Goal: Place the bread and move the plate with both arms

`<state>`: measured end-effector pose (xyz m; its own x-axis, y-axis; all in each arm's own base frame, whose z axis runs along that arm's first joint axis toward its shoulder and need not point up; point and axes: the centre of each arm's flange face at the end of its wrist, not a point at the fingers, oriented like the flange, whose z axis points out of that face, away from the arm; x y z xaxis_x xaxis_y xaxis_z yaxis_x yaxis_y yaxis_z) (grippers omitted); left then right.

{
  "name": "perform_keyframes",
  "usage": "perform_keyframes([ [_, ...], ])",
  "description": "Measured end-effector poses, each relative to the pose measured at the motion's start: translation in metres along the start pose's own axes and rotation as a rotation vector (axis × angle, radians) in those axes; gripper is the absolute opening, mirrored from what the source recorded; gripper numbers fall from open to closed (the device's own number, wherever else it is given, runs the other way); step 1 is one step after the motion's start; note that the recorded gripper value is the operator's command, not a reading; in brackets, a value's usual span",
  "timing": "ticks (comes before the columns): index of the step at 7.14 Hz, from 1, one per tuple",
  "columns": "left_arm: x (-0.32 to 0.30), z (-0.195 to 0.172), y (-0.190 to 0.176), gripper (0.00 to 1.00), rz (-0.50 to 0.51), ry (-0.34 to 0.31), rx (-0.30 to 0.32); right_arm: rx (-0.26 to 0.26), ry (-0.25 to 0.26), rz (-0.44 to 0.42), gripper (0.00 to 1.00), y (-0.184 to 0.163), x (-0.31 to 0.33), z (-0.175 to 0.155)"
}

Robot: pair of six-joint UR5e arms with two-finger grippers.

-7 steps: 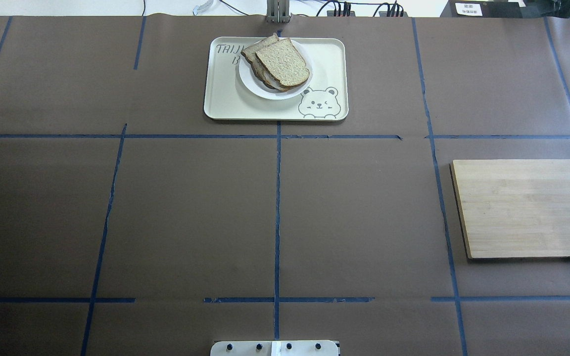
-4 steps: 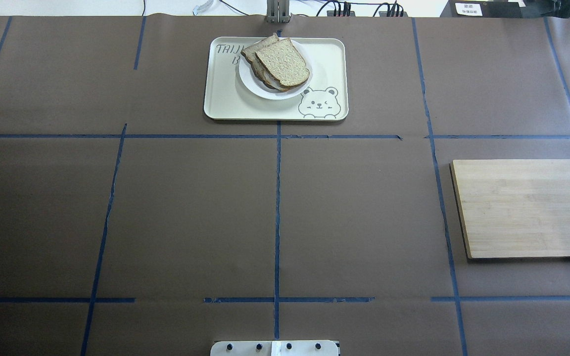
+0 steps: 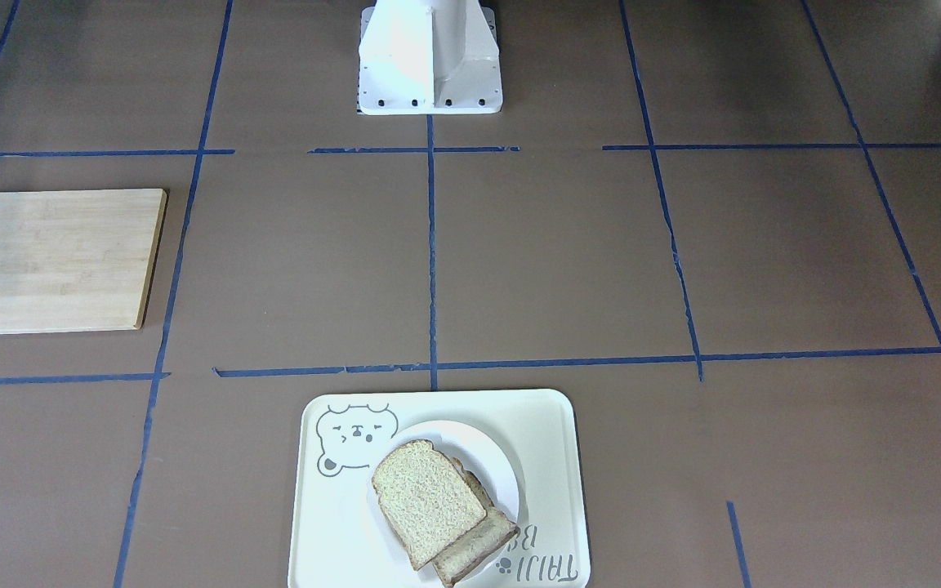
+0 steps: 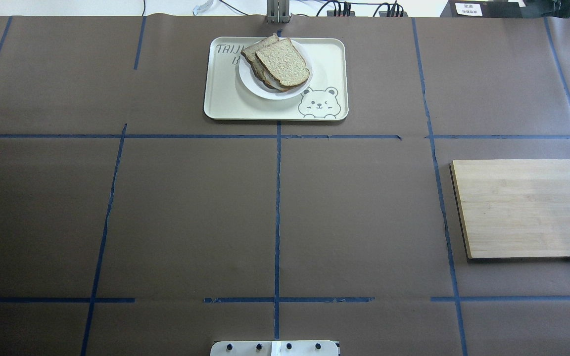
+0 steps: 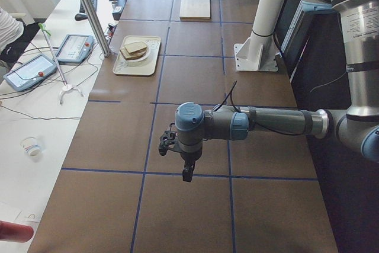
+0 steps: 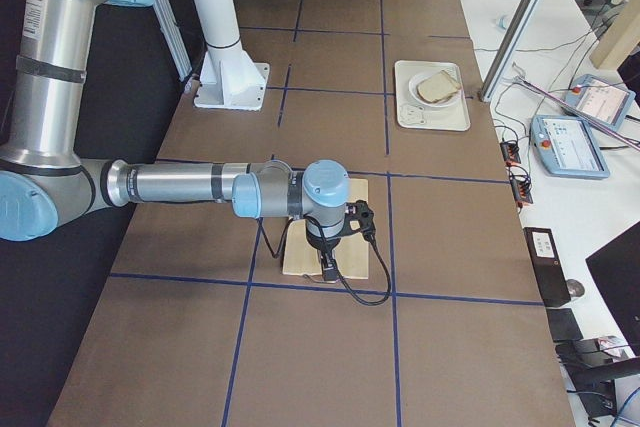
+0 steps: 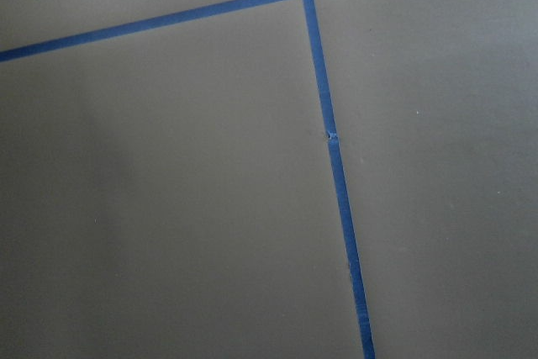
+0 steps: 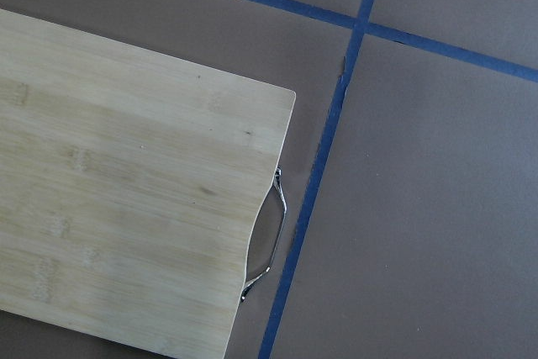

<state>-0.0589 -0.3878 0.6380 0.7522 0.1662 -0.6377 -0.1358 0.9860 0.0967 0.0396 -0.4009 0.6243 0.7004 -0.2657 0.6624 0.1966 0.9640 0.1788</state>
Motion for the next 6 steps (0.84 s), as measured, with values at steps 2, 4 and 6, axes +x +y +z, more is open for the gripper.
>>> perform_keyframes([
  [2,-0.0005,0.0019,0.0027,1.00,0.003,0.003,-0.004,-0.003,-0.001,0.002,1.00,0.0005,0.0013,0.0015],
  [4,-0.0003,0.0020,0.0030,1.00,0.005,0.003,-0.002,-0.003,-0.002,0.002,1.00,0.0006,0.0014,0.0017],
  [6,-0.0002,0.0022,0.0029,1.00,0.007,0.003,-0.001,-0.003,-0.002,0.002,1.00,0.0007,0.0016,0.0020],
])
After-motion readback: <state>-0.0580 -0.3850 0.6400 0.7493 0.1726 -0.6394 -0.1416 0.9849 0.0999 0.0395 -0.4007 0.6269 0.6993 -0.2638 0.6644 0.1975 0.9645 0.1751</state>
